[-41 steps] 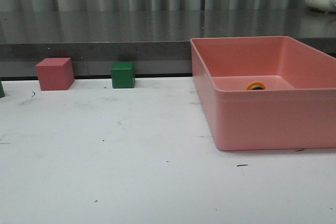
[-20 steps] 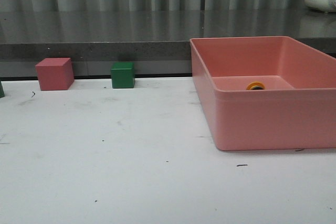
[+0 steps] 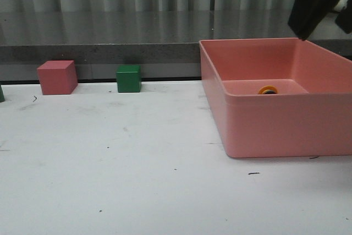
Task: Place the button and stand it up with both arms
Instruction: 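Lower the right gripper into the pink bin around the yellow button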
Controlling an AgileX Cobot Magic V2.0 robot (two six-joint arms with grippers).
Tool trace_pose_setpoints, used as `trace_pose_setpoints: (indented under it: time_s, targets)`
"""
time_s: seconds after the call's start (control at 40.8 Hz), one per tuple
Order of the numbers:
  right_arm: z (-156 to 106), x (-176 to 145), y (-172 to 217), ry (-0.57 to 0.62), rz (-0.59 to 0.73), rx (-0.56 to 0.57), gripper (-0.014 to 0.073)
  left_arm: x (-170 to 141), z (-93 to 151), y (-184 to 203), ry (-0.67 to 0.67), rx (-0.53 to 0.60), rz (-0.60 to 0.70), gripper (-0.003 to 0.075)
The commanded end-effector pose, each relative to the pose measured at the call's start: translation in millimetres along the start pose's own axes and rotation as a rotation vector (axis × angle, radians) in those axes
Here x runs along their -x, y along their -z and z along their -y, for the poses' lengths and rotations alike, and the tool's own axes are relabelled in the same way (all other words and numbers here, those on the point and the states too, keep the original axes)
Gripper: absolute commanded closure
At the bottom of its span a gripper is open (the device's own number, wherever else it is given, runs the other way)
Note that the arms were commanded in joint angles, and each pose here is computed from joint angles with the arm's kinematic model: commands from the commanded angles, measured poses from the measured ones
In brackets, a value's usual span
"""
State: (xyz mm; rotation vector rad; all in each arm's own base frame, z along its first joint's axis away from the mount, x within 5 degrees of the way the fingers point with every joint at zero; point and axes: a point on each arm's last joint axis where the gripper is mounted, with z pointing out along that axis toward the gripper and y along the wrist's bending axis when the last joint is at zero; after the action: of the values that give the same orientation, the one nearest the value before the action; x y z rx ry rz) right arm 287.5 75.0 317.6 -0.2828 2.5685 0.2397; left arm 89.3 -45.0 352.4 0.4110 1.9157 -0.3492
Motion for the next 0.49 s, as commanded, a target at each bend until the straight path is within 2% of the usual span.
trace_pose_setpoints:
  time_s: [0.0, 0.147, 0.466]
  targets:
    - [2.5, 24.7, -4.0, -0.012, 0.064, -0.026, 0.0023, 14.3, 5.0, 2.1, 0.000, -0.045, 0.093, 0.0228]
    - [12.4, 40.6, -37.2, -0.061, 0.002, -0.101, 0.0023, 14.3, 6.3, 2.2, -0.004, -0.057, 0.092, 0.0228]
    - [24.7, 66.7, -103.3, -0.142, -0.079, -0.138, 0.0023, 14.3, 6.3, 2.2, -0.004, -0.057, 0.092, 0.0228]
